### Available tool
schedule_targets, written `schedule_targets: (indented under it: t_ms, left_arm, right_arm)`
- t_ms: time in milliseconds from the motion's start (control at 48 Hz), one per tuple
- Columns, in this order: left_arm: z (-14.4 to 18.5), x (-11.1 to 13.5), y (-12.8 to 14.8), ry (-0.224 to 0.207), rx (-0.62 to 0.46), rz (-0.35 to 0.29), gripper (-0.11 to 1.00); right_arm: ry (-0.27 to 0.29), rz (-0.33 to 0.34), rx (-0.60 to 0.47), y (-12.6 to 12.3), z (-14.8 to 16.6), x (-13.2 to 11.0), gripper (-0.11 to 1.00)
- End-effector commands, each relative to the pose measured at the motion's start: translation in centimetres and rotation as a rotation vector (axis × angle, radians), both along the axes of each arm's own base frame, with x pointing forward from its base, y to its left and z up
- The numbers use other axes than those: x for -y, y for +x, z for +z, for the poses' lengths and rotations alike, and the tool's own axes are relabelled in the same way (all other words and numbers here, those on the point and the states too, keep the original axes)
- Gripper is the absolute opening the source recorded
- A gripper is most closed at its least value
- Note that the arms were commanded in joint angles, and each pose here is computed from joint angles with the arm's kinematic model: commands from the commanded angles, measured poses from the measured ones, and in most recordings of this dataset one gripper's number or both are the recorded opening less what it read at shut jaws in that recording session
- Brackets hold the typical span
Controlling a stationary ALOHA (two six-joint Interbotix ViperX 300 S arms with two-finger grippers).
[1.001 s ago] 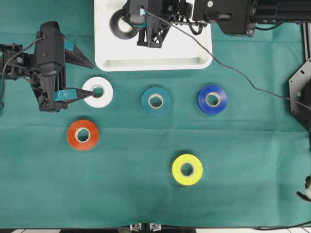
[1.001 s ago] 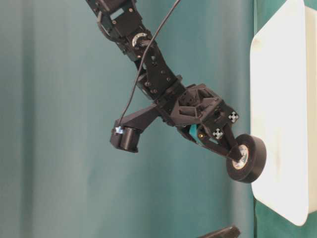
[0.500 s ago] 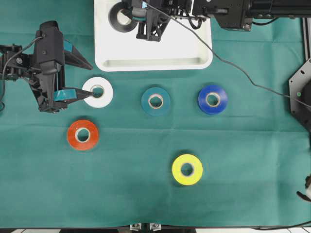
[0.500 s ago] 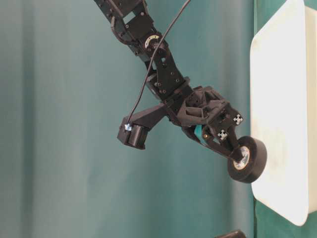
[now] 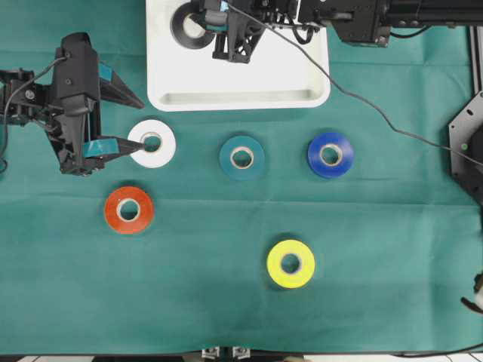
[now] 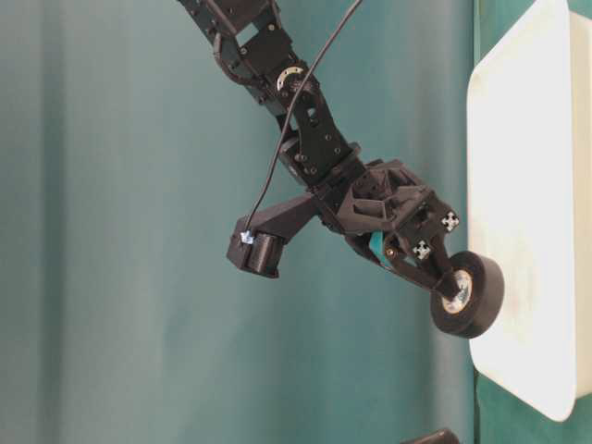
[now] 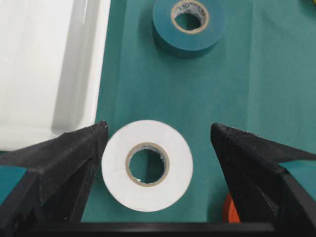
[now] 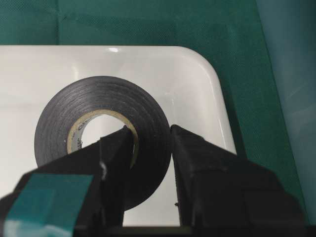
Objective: Put the tape alternately from left to right into the white case.
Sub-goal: 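Lower the black roll into the tray and open the right gripper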
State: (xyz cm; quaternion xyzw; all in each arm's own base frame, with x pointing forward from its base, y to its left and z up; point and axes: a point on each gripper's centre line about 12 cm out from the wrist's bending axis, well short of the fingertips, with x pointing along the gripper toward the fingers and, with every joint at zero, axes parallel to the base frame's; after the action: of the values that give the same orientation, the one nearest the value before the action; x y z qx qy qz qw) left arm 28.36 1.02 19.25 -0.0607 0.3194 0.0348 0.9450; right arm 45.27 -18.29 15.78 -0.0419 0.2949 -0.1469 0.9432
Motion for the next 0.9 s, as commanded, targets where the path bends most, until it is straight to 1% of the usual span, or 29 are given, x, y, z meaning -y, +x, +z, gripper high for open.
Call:
schedule_targets:
  t_ms: [0, 42, 188, 229, 250, 271, 354, 876]
  left_arm:
    - [0.03, 0.05, -0.13, -0.001, 0.008, -0.001, 0.66]
    - [0.03, 0.0, -0.13, -0.001, 0.008, 0.001, 0.66]
    - [0.1, 0.04, -0.08, -0.001, 0.011, 0.0, 0.66]
    - [0.05, 0.05, -0.12, -0.001, 0.009, 0.0, 0.66]
    - [0.05, 0.05, -0.12, -0.001, 0.009, 0.0, 0.66]
    - [0.1, 0.04, -0.08, -0.001, 0.011, 0.0, 0.66]
    - [0.05, 0.05, -0.12, -0.001, 0.009, 0.0, 0.66]
    - [0.05, 0.0, -0.12, -0.001, 0.009, 0.001, 0.66]
  right_arm:
    - [-0.017, 0.0, 0.052, 0.52, 1.98, 0.25, 0.24]
    - [-0.016, 0.0, 0.052, 0.49, 1.94, 0.23, 0.28]
    - [-0.016, 0.0, 0.051, 0.48, 1.92, 0.24, 0.72]
    - [-0.016, 0.0, 0.052, 0.49, 1.94, 0.23, 0.83]
    - [-0.016, 0.0, 0.054, 0.5, 1.95, 0.23, 0.86]
    - [-0.016, 0.002, 0.054, 0.53, 1.95, 0.16, 0.87]
    - [-0.016, 0.0, 0.052, 0.49, 1.94, 0.23, 0.83]
    - [-0.01, -0.004, 0.045, 0.37, 1.73, 0.2, 0.84]
